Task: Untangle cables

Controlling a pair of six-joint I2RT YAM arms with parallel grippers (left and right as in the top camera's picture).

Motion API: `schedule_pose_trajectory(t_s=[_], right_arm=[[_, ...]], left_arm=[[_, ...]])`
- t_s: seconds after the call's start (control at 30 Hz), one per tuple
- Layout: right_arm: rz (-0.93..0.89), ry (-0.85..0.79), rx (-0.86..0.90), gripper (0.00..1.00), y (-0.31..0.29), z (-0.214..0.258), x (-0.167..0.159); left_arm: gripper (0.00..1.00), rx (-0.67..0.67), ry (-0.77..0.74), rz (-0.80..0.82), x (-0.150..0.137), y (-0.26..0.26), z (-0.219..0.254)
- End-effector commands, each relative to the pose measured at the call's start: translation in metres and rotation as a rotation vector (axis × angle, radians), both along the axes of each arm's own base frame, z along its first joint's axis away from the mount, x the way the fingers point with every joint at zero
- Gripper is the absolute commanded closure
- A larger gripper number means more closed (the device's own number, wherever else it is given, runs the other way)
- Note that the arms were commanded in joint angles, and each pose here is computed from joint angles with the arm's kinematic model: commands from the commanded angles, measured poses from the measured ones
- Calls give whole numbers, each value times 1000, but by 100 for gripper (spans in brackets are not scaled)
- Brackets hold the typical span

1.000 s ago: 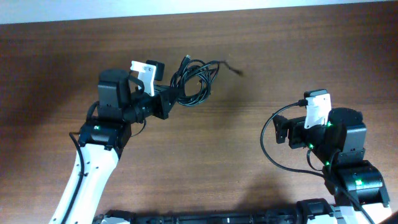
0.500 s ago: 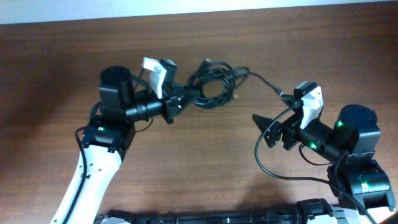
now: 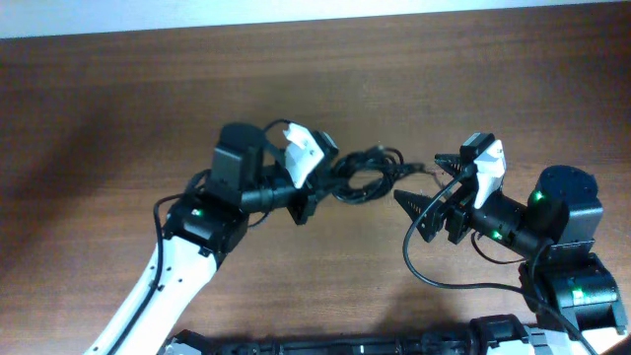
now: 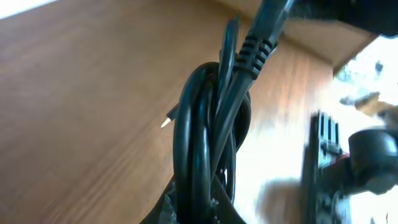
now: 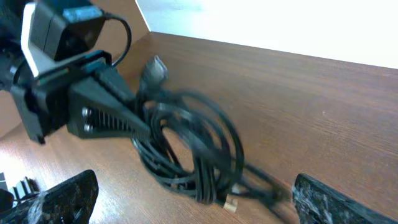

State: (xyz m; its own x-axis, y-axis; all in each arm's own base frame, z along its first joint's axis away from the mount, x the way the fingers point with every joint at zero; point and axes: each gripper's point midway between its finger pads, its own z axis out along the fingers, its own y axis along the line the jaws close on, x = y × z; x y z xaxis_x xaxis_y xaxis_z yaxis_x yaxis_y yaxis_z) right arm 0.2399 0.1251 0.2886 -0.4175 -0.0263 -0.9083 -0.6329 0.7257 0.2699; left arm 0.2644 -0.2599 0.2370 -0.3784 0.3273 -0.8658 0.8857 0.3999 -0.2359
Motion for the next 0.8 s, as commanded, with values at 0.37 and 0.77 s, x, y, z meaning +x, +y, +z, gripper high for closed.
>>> schedule_pose_trajectory(t_s=[0.37,0.77], right_arm=[[117,-69,-110,2,6,-7,-16],[273,-147,-85,68,22,3,-33]], left_arm=[[100,-5,-300,-304,-43,-26,59],[100,-79,-340,-406,-59,-32,71]])
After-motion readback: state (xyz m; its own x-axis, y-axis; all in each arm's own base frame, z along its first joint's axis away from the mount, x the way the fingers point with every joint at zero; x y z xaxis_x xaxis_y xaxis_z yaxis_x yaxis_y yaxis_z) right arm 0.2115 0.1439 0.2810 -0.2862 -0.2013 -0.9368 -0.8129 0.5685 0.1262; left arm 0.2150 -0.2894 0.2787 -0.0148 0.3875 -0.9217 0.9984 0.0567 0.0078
